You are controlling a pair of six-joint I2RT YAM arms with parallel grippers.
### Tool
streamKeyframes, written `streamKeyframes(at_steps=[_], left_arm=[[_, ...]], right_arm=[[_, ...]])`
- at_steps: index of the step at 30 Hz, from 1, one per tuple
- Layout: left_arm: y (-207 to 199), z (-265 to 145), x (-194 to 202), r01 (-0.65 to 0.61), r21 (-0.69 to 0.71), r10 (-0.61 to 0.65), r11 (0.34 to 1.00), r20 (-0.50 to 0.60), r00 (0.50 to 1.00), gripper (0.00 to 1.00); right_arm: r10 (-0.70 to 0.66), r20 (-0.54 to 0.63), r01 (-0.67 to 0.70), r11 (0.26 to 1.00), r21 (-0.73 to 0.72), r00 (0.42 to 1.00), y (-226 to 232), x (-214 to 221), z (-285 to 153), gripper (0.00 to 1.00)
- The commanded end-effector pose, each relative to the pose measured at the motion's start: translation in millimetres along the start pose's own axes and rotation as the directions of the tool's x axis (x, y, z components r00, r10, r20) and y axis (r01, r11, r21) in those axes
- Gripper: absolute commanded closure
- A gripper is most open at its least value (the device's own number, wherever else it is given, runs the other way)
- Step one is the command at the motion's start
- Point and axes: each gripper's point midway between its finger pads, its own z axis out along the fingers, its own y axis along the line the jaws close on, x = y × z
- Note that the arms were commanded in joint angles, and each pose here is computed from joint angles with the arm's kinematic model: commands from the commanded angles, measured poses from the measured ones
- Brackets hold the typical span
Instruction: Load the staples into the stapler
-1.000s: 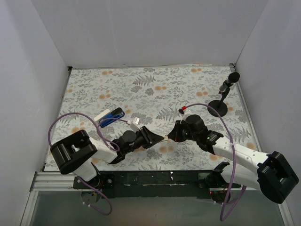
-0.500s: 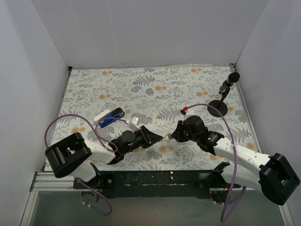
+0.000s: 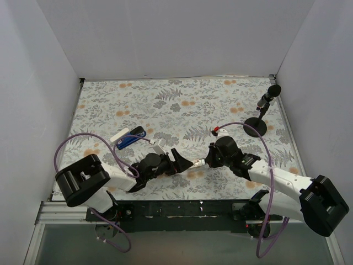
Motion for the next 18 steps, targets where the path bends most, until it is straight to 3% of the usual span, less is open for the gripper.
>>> streamKeyframes(at_steps=[1, 4, 5, 8, 12, 17, 18], left_arm=[[-4.8, 0.4, -20.3, -0.442, -0.007, 0.442, 0.897, 0.027, 0.896, 0.12], [-0.8, 6.9, -19.2, -0.617, -0.011, 0.616, 0.787, -0.042, 0.787, 0.09], [5.1, 7.2, -9.4, -0.697, 0.032, 0.696, 0.716, -0.103, 0.710, 0.09], [19.6, 19.5, 2.8, -0.805, 0.069, 0.798, 0.589, -0.209, 0.565, 0.09], [29.8, 33.0, 12.8, -0.867, 0.082, 0.850, 0.491, -0.264, 0.457, 0.10], [36.1, 35.5, 20.2, -0.900, 0.100, 0.878, 0.424, -0.289, 0.382, 0.17], [38.6, 35.0, 21.7, -0.903, 0.105, 0.880, 0.416, -0.297, 0.371, 0.24]], right_arm=[[-0.044, 0.020, 0.043, 0.999, 0.031, 0.999, -2.8, -10.8, 0.9, 0.99], [-0.061, 0.007, 0.061, 0.998, 0.034, 0.998, -3.9, -8.4, 3.0, 0.99], [-0.067, 0.005, 0.067, 0.997, 0.035, 0.998, -3.8, -9.1, 3.4, 0.99], [-0.076, -0.013, 0.076, 0.996, 0.042, 0.997, -4.7, -7.2, 5.9, 0.99], [-0.079, -0.026, 0.080, 0.996, 0.037, 0.997, -4.3, -5.2, 8.4, 0.99], [-0.082, -0.032, 0.083, 0.996, 0.032, 0.996, -3.6, -3.4, 9.1, 0.99], [-0.082, -0.036, 0.083, 0.996, 0.032, 0.996, -4.0, -2.7, 9.5, 0.99]])
